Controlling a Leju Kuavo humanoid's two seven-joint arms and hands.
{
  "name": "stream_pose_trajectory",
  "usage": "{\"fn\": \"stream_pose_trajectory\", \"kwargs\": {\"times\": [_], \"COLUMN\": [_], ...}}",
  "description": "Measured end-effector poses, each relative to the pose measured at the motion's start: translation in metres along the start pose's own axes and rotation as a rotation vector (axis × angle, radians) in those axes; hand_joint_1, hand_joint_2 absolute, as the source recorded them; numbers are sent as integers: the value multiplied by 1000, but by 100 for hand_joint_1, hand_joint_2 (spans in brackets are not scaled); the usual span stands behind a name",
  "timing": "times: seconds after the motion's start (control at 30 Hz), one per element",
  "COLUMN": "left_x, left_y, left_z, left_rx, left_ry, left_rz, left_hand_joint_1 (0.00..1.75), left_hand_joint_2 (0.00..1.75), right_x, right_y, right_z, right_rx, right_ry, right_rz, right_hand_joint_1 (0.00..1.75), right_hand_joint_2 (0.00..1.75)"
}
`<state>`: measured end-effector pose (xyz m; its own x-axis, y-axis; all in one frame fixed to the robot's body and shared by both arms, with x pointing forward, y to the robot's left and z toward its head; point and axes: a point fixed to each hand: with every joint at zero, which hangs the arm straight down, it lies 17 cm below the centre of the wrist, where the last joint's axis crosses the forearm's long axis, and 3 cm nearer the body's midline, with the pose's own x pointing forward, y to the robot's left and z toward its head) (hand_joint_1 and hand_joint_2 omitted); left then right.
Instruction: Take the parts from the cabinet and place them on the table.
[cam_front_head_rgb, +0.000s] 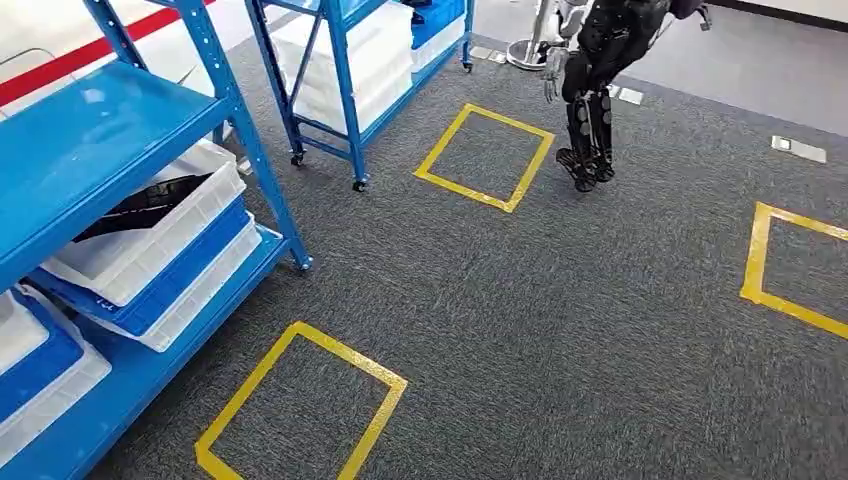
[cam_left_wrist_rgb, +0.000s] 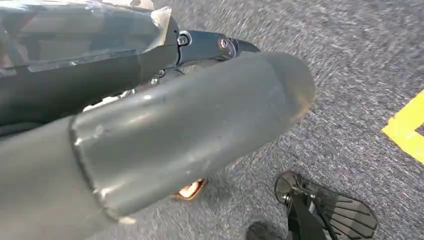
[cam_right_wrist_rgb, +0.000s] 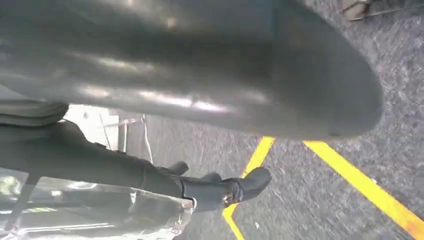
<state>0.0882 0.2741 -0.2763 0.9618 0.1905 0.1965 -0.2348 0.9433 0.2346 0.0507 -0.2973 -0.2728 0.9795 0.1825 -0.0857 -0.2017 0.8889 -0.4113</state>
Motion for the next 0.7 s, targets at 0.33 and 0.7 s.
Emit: {"fn": "stream_pose_trajectory", "kwargs": {"times": [0.33, 0.7], "left_x": [-1, 1], "left_y": [0, 2], "left_z": [0, -1], "left_rx": [2, 0], "left_ry": [3, -8], "left_rz": [0, -11], "left_hand_joint_1": [0, 0], "left_hand_joint_2": [0, 0], "right_x": [-1, 6], "right_y": [3, 7], "right_z": [1, 4], "right_rx": [7, 16], "right_ry": [1, -8], "right_rz": [6, 2], "right_hand_joint_1": [0, 0], "right_hand_joint_2": [0, 0]}}
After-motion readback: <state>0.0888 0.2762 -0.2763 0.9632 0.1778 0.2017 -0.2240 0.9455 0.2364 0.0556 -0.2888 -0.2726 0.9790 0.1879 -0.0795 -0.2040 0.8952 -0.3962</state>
